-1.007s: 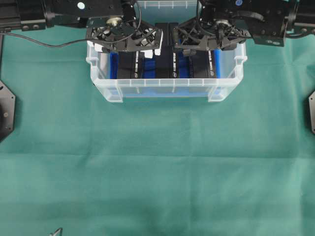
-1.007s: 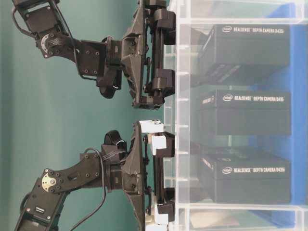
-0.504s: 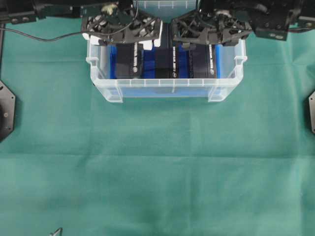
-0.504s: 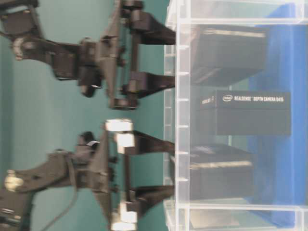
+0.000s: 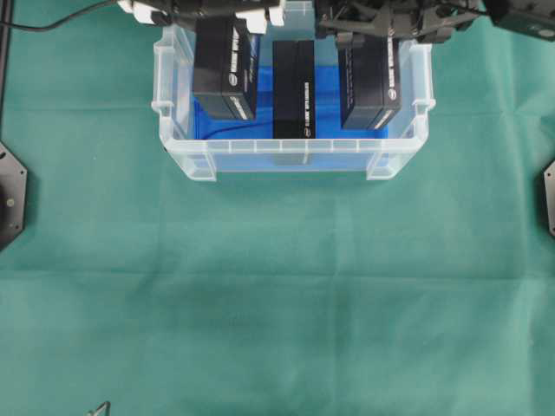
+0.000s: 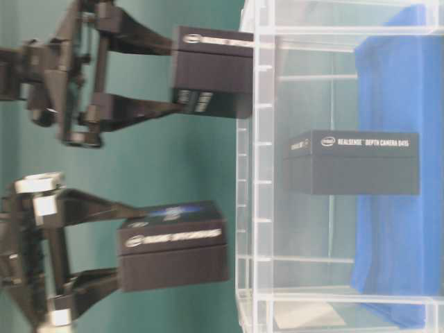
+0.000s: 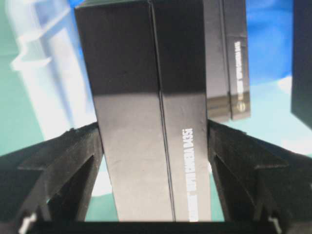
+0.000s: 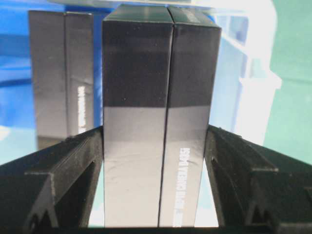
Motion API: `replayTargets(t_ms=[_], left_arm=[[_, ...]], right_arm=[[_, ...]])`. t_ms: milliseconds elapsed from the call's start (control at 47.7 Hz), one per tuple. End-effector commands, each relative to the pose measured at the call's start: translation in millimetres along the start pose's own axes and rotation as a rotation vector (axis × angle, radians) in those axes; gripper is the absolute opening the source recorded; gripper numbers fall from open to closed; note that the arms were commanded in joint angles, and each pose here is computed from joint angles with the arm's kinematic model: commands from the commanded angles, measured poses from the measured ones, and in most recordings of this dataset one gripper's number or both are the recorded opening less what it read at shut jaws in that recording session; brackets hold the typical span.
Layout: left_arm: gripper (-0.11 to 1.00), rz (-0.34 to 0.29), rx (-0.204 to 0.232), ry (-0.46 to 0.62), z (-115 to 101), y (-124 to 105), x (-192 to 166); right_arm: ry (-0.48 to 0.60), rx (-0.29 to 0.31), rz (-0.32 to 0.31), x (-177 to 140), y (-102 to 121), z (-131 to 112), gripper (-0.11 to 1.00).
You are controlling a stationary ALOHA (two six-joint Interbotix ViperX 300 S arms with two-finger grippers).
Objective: Take the box out of the case with both arms.
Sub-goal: 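Lift the left and right boxes straight up out of the bin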
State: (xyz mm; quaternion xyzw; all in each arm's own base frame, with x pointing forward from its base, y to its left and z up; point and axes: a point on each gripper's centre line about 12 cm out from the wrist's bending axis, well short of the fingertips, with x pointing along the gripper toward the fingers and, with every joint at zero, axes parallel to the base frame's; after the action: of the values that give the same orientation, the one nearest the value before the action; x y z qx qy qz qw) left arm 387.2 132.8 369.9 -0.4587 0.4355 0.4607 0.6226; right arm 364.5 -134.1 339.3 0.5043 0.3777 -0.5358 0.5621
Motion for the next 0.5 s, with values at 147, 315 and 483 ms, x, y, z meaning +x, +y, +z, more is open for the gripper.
replayTargets(t_ms=[147,315,483], left_arm=[[0.63,-0.049,0.021,-0.023,-0.7,6.9,-62.7],[0.63,-0.072,0.017,-0.033,0.6,8.5,-85.3],[0.63,-0.075,0.022,-0.034,1.8,9.1,-98.9]], right_arm=[[-0.029,0.027,0.112,-66.4,-0.7,8.9,0.65],[-0.026,0.033,0.122,-88.4,-2.7,8.6,0.65],[-0.032,0.036,0.165,-109.6,1.2,9.9,0.65]])
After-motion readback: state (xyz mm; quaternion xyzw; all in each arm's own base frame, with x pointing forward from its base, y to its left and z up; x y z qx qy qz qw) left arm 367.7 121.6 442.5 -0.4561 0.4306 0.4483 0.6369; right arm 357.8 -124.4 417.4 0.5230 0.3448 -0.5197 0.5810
